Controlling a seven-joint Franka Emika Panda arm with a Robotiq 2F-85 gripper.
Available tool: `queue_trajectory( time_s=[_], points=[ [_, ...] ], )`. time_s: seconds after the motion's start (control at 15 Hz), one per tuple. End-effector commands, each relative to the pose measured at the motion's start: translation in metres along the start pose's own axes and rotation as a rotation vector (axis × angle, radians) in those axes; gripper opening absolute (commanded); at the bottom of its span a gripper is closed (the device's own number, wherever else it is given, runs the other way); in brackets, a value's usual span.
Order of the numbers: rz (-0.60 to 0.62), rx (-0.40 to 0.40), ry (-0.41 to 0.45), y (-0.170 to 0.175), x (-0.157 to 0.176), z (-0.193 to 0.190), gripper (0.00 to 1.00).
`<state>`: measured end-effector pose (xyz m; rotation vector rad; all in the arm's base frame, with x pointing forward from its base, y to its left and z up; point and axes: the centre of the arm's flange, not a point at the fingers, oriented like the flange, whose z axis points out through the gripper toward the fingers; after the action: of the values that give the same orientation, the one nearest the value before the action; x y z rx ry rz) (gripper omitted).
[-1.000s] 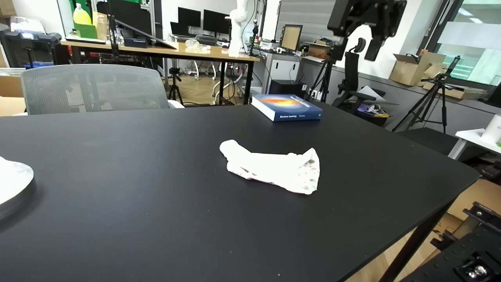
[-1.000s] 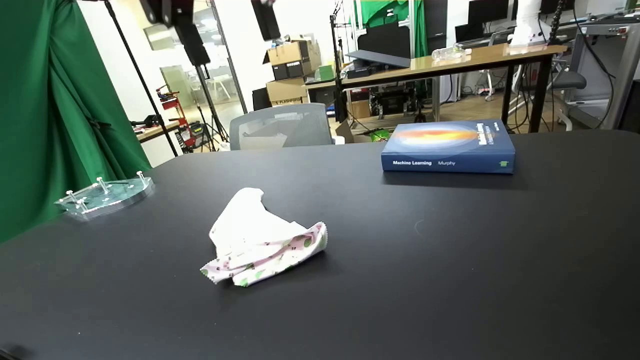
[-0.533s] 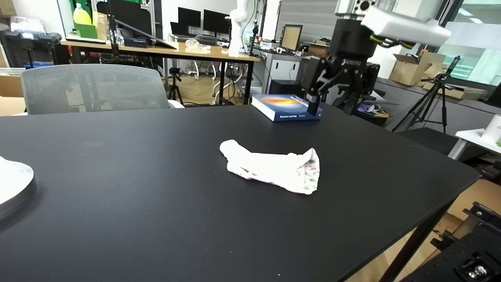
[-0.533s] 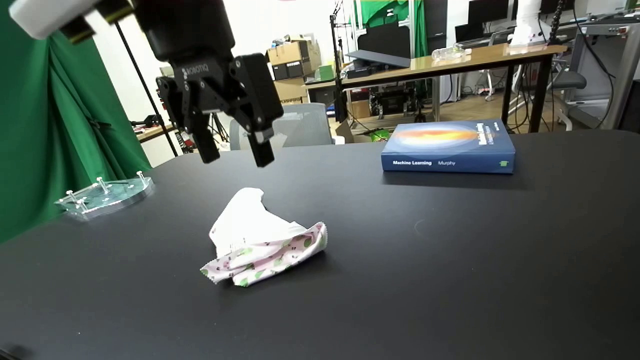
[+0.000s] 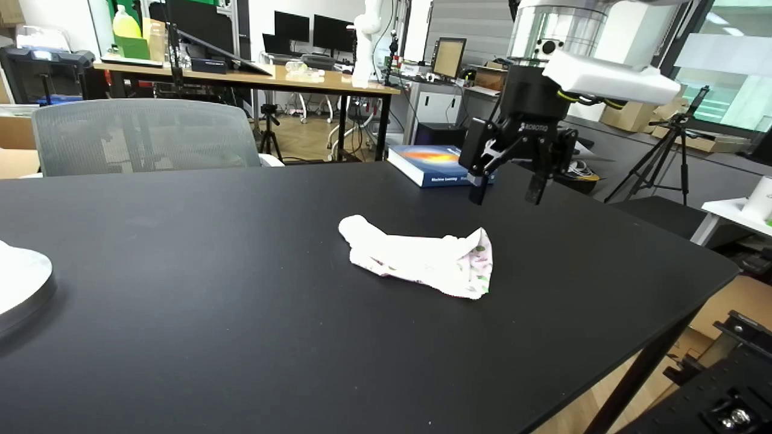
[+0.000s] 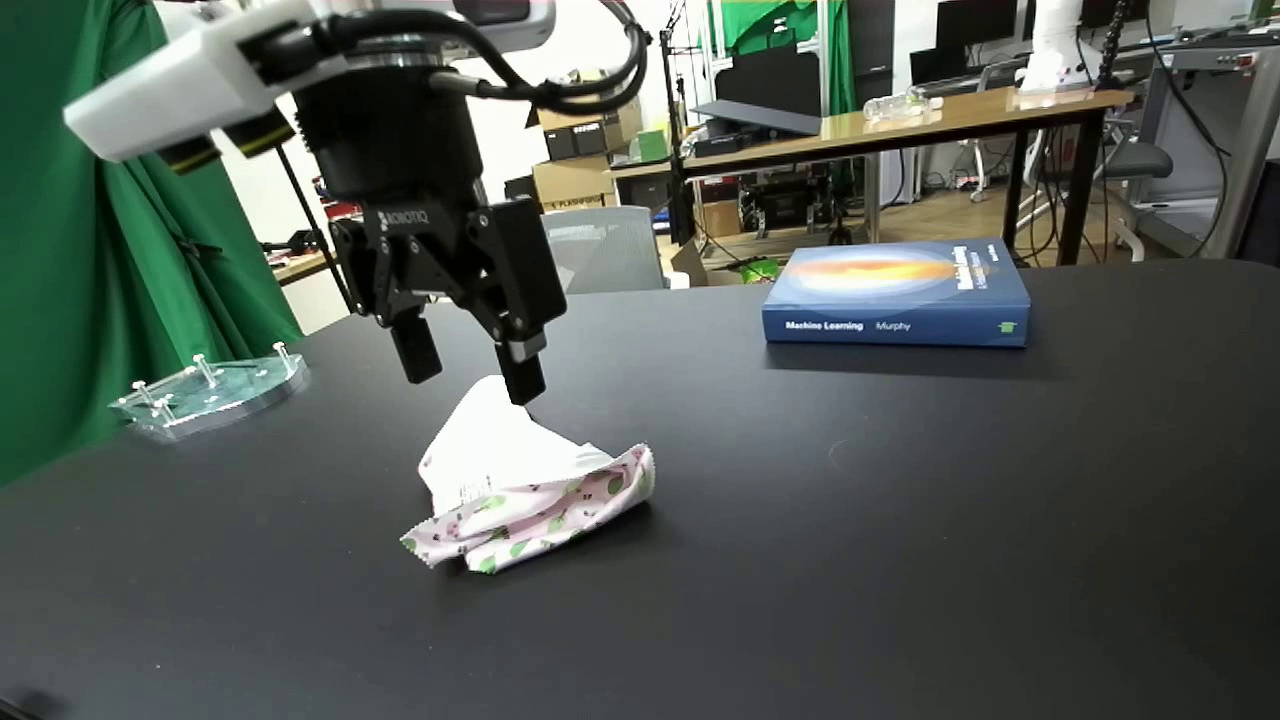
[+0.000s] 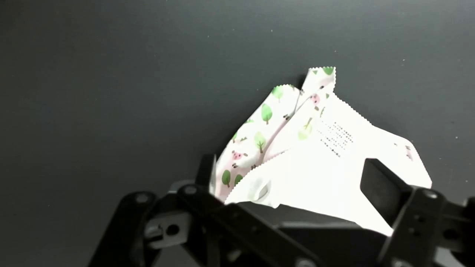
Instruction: Unfold the towel.
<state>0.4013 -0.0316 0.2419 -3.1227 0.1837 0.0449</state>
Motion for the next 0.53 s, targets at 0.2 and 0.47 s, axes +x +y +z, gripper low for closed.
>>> queue_trajectory(
  time_s=[0.2,0.47],
  points=[
    [0.06,0.019,0.01,-0.015,0.006,0.046,1.0],
    [0.065,0.03,-0.003,-0.028,0.004,0.075,1.0]
  ],
)
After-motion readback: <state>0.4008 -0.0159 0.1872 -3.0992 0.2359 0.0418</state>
